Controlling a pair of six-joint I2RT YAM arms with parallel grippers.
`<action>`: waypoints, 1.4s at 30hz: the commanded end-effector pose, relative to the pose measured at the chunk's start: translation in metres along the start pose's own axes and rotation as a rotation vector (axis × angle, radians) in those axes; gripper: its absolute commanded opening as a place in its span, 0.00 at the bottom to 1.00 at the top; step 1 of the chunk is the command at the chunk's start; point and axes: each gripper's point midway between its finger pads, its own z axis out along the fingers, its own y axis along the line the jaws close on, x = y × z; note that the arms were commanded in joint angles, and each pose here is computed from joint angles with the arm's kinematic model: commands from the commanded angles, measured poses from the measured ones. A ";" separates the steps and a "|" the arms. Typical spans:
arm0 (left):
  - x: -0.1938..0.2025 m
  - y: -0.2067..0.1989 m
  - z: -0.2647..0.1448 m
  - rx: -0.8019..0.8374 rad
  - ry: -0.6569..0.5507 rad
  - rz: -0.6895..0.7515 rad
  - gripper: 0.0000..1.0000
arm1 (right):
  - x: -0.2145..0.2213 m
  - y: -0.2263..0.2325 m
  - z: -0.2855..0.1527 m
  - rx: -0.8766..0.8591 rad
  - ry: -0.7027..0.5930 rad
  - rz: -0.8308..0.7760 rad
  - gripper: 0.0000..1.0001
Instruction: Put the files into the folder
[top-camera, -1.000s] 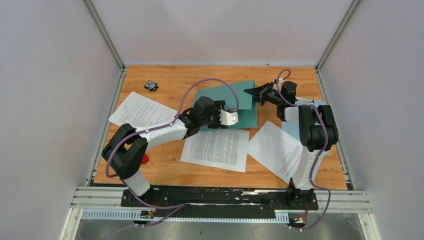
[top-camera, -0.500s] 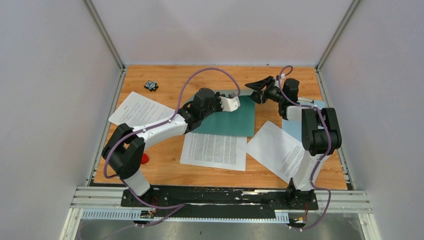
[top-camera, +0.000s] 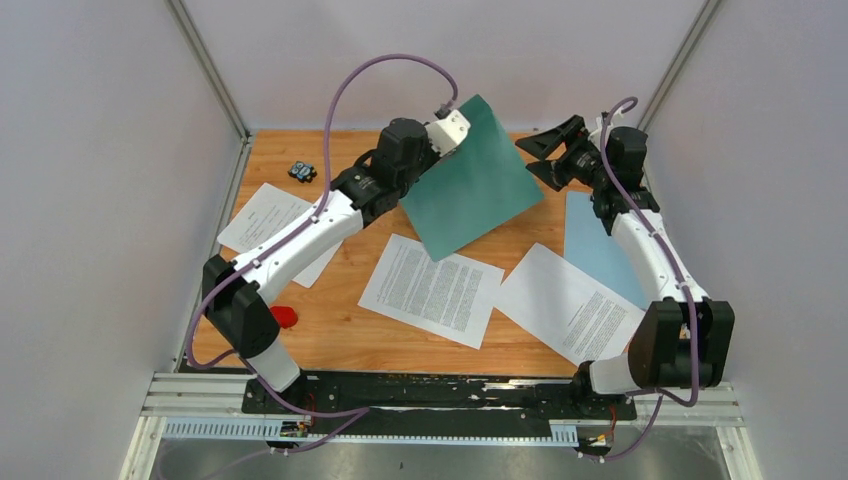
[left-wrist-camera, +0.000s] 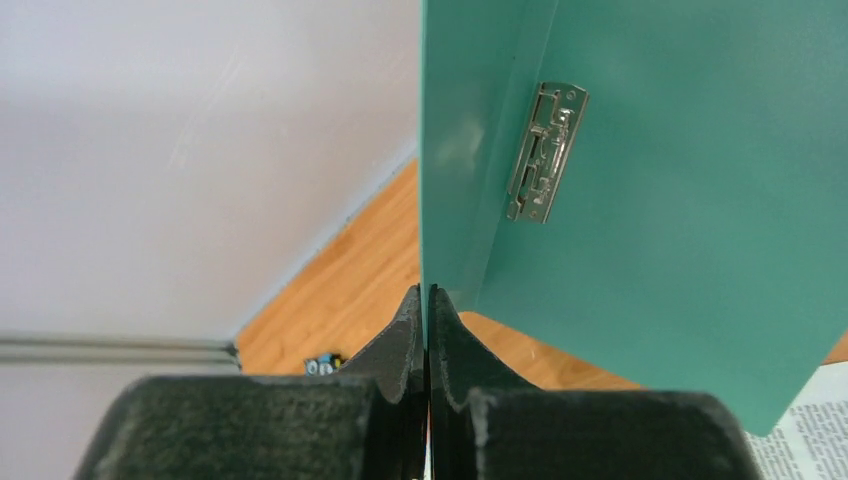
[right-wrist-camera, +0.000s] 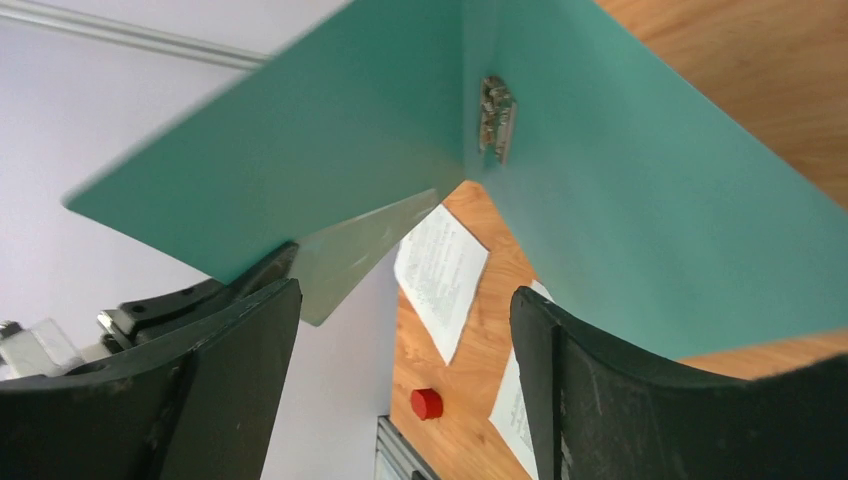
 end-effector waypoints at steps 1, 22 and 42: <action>-0.016 0.041 -0.037 -0.040 -0.016 -0.246 0.00 | 0.004 -0.025 -0.019 0.205 -0.024 0.006 0.78; 0.051 0.084 -0.132 -0.116 0.244 -0.629 0.00 | 0.136 -0.104 0.011 0.140 0.530 -0.597 0.83; 0.086 0.059 -0.113 0.067 0.303 -0.872 0.00 | 0.153 -0.157 0.027 0.298 0.613 -0.451 0.71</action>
